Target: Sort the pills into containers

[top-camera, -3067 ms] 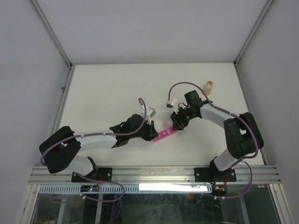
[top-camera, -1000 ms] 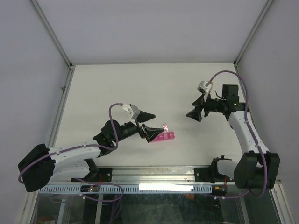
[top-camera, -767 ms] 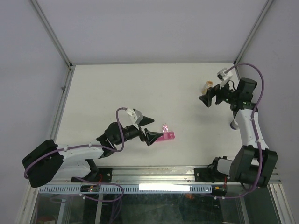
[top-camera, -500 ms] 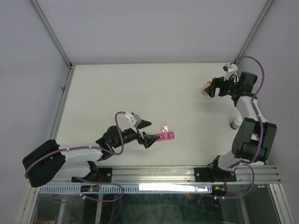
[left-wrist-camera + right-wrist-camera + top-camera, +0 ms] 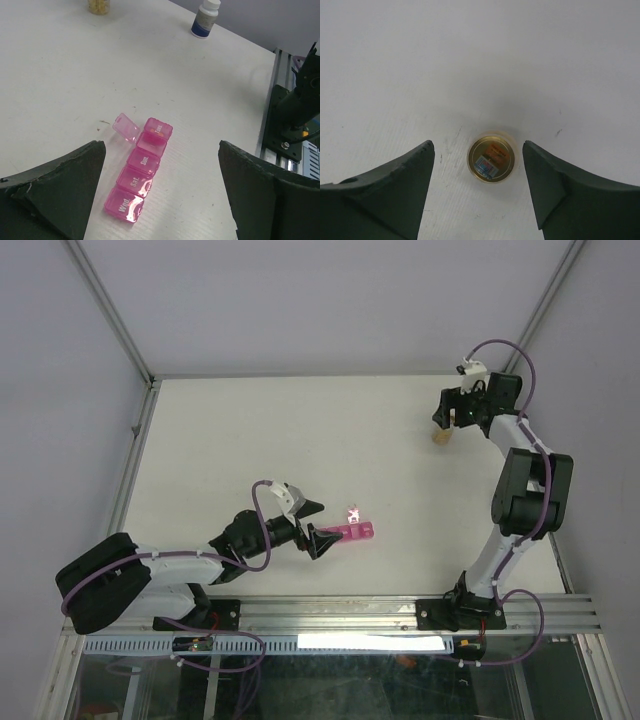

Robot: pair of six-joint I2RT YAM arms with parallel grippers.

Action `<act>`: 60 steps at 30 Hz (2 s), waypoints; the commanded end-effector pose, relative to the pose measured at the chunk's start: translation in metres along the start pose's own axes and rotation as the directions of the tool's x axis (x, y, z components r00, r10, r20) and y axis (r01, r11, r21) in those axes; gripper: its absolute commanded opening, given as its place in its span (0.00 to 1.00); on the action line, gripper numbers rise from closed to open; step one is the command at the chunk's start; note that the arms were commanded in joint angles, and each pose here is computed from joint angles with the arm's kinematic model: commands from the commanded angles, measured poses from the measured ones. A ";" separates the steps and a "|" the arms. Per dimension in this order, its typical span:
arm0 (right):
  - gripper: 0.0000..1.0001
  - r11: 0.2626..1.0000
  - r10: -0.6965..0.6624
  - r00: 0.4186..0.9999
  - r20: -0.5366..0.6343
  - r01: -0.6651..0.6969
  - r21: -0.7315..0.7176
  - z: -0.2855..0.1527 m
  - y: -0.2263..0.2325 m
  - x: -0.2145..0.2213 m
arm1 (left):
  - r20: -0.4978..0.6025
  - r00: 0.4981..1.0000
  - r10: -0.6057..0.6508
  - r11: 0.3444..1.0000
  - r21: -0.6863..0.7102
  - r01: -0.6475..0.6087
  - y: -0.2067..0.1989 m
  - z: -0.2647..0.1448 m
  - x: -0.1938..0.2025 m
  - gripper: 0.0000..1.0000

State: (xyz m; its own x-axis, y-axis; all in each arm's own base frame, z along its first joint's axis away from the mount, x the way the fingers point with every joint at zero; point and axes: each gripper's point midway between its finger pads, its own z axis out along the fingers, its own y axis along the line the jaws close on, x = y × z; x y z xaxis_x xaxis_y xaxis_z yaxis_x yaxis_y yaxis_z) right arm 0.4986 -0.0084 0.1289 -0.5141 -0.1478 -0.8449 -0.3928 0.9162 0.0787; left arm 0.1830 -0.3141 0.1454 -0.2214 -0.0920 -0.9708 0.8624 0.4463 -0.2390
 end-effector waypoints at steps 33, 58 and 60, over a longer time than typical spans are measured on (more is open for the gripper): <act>0.10 0.743 -0.354 0.930 0.098 0.343 -0.574 -0.160 0.208 0.064 | 0.137 0.973 0.187 0.958 0.195 -0.211 -0.085 -0.009 -0.024 0.95; 0.14 0.408 -0.550 0.823 0.138 0.410 -0.816 -0.191 0.303 0.176 | 0.167 0.970 0.175 0.975 0.105 -0.194 -0.088 0.010 -0.003 0.99; 0.18 0.401 -0.576 0.808 0.123 0.410 -0.819 -0.188 0.307 0.183 | 0.167 0.970 0.178 0.976 0.097 -0.196 -0.087 0.012 -0.002 0.99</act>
State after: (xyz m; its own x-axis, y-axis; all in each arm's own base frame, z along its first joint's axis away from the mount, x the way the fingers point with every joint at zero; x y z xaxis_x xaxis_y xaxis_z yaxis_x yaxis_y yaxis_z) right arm 0.1324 0.1656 0.1030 -0.1282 -0.5784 -0.8056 -0.9877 0.0009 0.1565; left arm 0.1114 -0.3577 0.1480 -0.0095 -0.0837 -0.9964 0.9325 0.3591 -0.0390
